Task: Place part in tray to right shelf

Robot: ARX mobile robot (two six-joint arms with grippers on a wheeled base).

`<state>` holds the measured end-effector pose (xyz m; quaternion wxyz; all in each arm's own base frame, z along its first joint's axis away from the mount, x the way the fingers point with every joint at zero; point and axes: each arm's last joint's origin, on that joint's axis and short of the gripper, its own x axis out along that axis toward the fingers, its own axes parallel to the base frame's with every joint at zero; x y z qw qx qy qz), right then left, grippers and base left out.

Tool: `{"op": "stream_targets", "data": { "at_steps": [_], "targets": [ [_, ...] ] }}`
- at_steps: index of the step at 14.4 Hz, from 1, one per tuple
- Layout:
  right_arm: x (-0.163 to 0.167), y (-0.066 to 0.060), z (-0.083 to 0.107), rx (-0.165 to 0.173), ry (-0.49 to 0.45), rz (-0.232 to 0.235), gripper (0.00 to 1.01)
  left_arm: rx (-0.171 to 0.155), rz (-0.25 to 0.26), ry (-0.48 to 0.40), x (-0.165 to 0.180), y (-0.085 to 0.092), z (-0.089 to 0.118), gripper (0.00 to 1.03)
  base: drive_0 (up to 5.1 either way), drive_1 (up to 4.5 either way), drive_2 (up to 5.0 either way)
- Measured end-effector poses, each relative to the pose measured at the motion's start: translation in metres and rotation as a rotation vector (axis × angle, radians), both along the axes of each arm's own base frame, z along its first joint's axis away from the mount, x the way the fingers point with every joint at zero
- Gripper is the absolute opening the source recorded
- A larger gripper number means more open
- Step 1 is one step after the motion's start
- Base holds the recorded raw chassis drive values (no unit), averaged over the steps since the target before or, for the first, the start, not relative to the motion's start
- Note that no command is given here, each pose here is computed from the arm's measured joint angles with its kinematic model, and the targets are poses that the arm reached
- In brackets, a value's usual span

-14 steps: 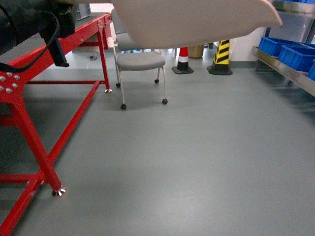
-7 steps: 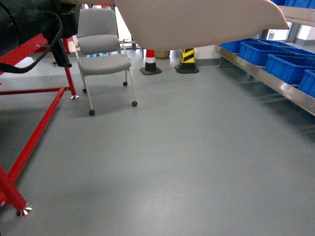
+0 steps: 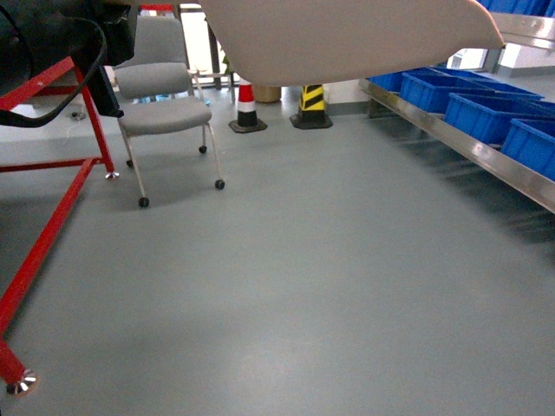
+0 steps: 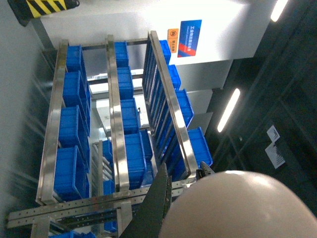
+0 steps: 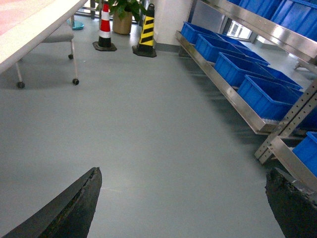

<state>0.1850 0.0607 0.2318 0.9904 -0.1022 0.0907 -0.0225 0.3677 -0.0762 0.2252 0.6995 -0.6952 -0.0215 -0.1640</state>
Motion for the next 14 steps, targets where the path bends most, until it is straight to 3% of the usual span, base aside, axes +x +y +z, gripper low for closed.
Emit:
{"op": "stream_targets", "data": {
  "at_steps": [14],
  "targets": [
    [0.0000,0.0000,0.0000,0.000,0.000,0.000,0.98,0.001,-0.004,0.001,0.0000,-0.0002,-0.0001,0.12,-1.6,-1.57,-1.6]
  ]
}}
